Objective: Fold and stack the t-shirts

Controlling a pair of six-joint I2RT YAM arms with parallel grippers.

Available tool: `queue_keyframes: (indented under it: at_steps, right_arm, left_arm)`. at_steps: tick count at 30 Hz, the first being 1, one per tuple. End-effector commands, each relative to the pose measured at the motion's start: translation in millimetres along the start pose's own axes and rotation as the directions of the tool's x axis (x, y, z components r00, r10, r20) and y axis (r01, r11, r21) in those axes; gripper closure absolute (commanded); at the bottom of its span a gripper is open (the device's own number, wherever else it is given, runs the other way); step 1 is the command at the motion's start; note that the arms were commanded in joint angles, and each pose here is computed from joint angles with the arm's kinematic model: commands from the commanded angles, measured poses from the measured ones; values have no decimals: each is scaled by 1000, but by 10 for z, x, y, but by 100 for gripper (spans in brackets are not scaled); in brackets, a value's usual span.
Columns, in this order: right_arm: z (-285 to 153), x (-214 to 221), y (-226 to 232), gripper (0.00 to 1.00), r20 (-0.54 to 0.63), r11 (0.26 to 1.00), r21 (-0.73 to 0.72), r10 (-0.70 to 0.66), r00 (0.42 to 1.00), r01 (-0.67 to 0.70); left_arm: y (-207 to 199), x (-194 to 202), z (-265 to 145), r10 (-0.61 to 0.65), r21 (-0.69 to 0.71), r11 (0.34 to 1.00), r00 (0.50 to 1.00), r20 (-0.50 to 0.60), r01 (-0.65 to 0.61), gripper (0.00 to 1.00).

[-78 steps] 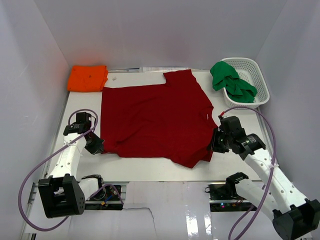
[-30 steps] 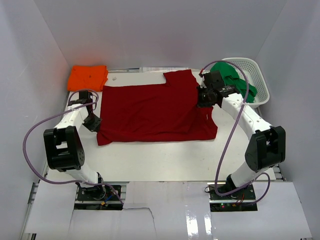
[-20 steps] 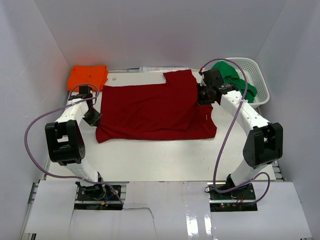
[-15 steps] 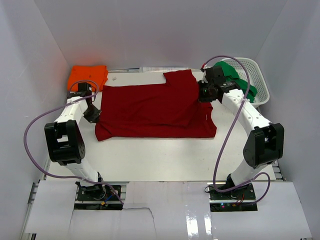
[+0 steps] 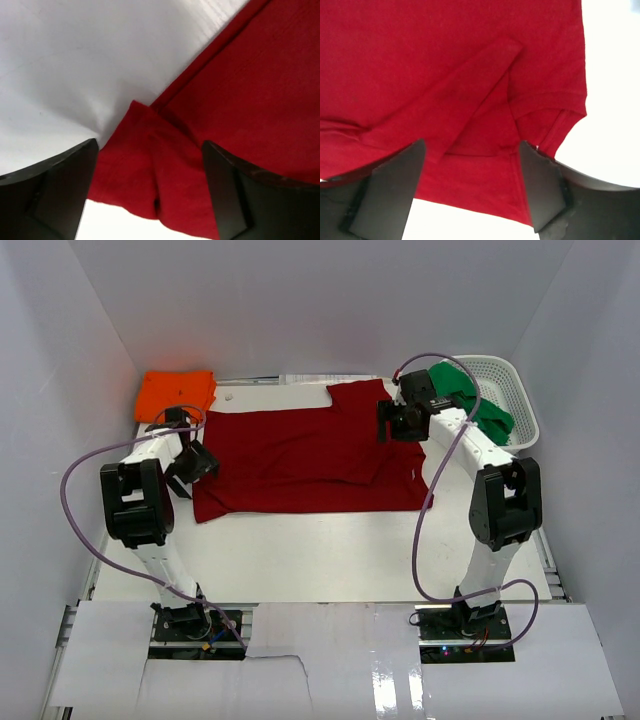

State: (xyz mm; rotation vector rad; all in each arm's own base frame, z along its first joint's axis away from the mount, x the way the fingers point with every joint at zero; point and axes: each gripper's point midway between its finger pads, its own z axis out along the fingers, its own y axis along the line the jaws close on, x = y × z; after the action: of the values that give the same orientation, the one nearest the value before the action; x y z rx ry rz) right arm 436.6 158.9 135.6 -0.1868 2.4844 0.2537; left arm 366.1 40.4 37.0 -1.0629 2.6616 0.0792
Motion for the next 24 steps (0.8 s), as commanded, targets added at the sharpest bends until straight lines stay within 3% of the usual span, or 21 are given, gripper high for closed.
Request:
queue_keyframes:
  at_steps: [1,7,11,14,24]
  right_arm:
    - [-194,-297,82,15,116,999,-37,-5,993,10]
    - [-318,110,377,18,36,984,-174,-26,999,32]
    - [-166,550,443,27,-57,979,-203,-44,997,31]
    - [-55,722,532,34,-111,969,-247,-34,993,6]
    - [223,902,661,35,-163,954,-299,-18,986,-32]
  left_arm:
    - [-209,-205,-207,21,77,997,997,79,-27,2]
    - [-340,-461,-908,22,131,989,956,292,-63,2]
    - [-680,-222,-1283,130,176,963,921,367,-206,2]
    - [-727,-25,-1315,160,202,949,922,352,-242,2]
    - [-343,240,-1008,217,91,963,928,302,-255,2]
